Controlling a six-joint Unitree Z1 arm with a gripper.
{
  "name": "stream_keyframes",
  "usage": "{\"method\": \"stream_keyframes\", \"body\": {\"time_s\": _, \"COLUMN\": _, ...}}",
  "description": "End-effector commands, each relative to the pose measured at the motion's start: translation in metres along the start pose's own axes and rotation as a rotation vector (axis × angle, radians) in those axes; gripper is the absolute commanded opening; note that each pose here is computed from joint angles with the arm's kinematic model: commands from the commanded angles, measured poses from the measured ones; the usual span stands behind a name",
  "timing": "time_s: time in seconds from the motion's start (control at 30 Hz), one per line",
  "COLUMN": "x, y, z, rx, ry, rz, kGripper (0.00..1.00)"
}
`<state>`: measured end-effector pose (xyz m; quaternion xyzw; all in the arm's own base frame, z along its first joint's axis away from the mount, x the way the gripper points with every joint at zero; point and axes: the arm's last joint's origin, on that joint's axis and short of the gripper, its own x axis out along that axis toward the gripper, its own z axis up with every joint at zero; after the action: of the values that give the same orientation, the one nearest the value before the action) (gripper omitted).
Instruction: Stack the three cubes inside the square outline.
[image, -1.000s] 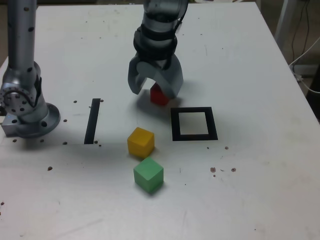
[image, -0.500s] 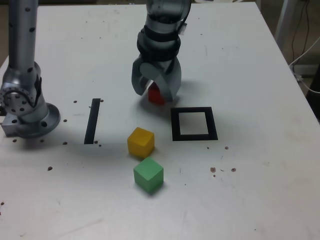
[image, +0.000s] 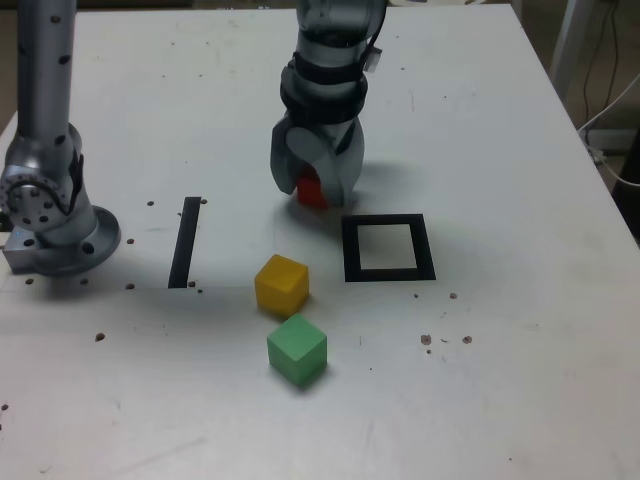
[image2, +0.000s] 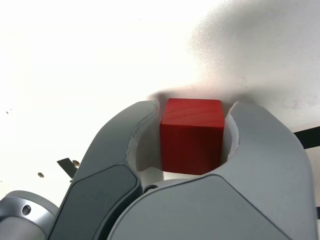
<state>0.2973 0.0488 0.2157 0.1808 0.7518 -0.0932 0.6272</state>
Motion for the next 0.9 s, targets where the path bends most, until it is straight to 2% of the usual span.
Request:
{"method": "stream_keyframes", "body": {"time_s": 0.0, "x": -0.006, "y": -0.001, "z": -0.002, "rx": 0.004, "ry": -0.006, "rz": 0.003, "kGripper": 0.29}}
{"method": "stream_keyframes", "body": {"time_s": 0.17, "x": -0.024, "y": -0.008, "z": -0.001, "rx": 0.007, "ry": -0.02, "rz": 0.003, "kGripper": 0.29}}
{"method": "stream_keyframes", "body": {"time_s": 0.3, "x": -0.058, "y": -0.02, "z": 0.008, "rx": -0.028, "ry": -0.048, "rz": 0.008, "kGripper": 0.29}}
{"method": "stream_keyframes", "body": {"time_s": 0.43, "x": -0.08, "y": -0.032, "z": 0.017, "rx": -0.112, "ry": -0.083, "rz": -0.02, "kGripper": 0.29}}
{"method": "stream_keyframes", "body": {"time_s": 0.57, "x": -0.081, "y": -0.04, "z": 0.03, "rx": -0.206, "ry": -0.115, "rz": -0.076, "kGripper": 0.29}}
{"method": "stream_keyframes", "body": {"time_s": 0.63, "x": -0.079, "y": -0.043, "z": 0.037, "rx": -0.245, "ry": -0.121, "rz": -0.093, "kGripper": 0.29}}
{"method": "stream_keyframes", "body": {"time_s": 0.73, "x": -0.074, "y": -0.048, "z": 0.047, "rx": -0.295, "ry": -0.115, "rz": -0.101, "kGripper": 0.29}}
{"method": "stream_keyframes", "body": {"time_s": 0.87, "x": -0.068, "y": -0.053, "z": 0.055, "rx": -0.348, "ry": -0.093, "rz": -0.091, "kGripper": 0.29}}
